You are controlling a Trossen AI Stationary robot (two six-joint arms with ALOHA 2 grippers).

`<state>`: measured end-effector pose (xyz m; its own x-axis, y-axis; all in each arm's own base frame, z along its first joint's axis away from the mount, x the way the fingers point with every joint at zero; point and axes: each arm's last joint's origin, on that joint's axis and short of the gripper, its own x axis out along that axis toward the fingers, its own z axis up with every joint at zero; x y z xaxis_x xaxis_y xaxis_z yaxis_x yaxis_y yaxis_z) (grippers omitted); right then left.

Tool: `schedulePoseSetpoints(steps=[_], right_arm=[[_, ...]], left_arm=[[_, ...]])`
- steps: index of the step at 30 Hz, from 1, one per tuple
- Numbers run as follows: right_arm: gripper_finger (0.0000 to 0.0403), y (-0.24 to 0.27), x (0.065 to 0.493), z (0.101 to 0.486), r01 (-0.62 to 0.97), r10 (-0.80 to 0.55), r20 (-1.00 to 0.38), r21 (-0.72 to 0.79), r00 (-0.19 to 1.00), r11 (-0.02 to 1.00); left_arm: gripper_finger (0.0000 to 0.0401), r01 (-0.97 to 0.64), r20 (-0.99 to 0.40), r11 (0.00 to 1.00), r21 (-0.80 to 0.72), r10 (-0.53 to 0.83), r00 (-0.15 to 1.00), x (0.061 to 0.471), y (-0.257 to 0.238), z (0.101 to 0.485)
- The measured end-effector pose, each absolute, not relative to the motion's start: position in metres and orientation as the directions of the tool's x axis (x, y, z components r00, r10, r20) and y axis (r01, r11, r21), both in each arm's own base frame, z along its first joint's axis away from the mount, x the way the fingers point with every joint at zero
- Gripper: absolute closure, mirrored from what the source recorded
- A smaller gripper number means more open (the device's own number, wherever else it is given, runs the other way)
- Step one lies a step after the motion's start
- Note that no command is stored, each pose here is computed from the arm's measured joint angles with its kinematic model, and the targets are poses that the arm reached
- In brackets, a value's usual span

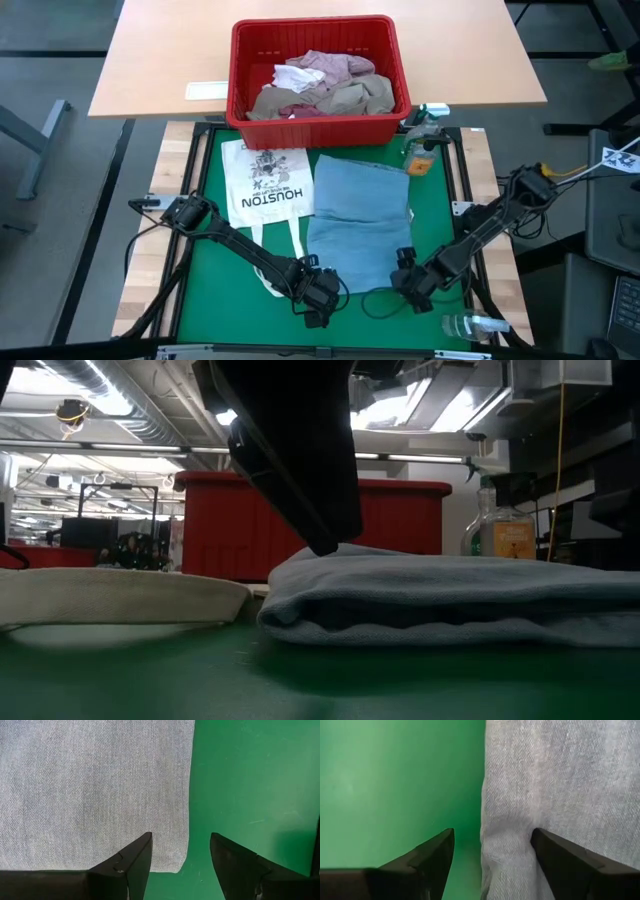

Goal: Fold laundry
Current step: Fold the light blue pants

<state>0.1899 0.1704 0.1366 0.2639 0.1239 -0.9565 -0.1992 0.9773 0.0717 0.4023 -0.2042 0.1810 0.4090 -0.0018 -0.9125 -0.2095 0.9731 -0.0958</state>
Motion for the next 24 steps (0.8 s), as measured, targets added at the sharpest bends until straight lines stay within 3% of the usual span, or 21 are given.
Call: schedulePoseSetpoints(steps=[6, 19, 24], right_arm=[[0.016, 0.17, 0.19, 0.128, -0.191, 0.087, -0.967, 0.042, 0.238, 0.981], [0.0352, 0.167, 0.19, 0.126, -0.175, 0.03, -0.967, -0.015, 0.253, 0.984], [0.036, 0.167, 0.189, 0.126, -0.175, 0.03, -0.967, -0.015, 0.251, 0.984]], left_arm=[[0.021, -0.12, -0.913, 0.991, -0.065, -0.01, 0.409, 0.398, -0.213, 0.181], [0.021, -0.079, -0.909, 0.996, -0.045, -0.008, 0.416, 0.39, -0.227, 0.181], [0.021, -0.086, -0.905, 0.996, 0.013, 0.048, 0.423, 0.386, -0.227, 0.175]])
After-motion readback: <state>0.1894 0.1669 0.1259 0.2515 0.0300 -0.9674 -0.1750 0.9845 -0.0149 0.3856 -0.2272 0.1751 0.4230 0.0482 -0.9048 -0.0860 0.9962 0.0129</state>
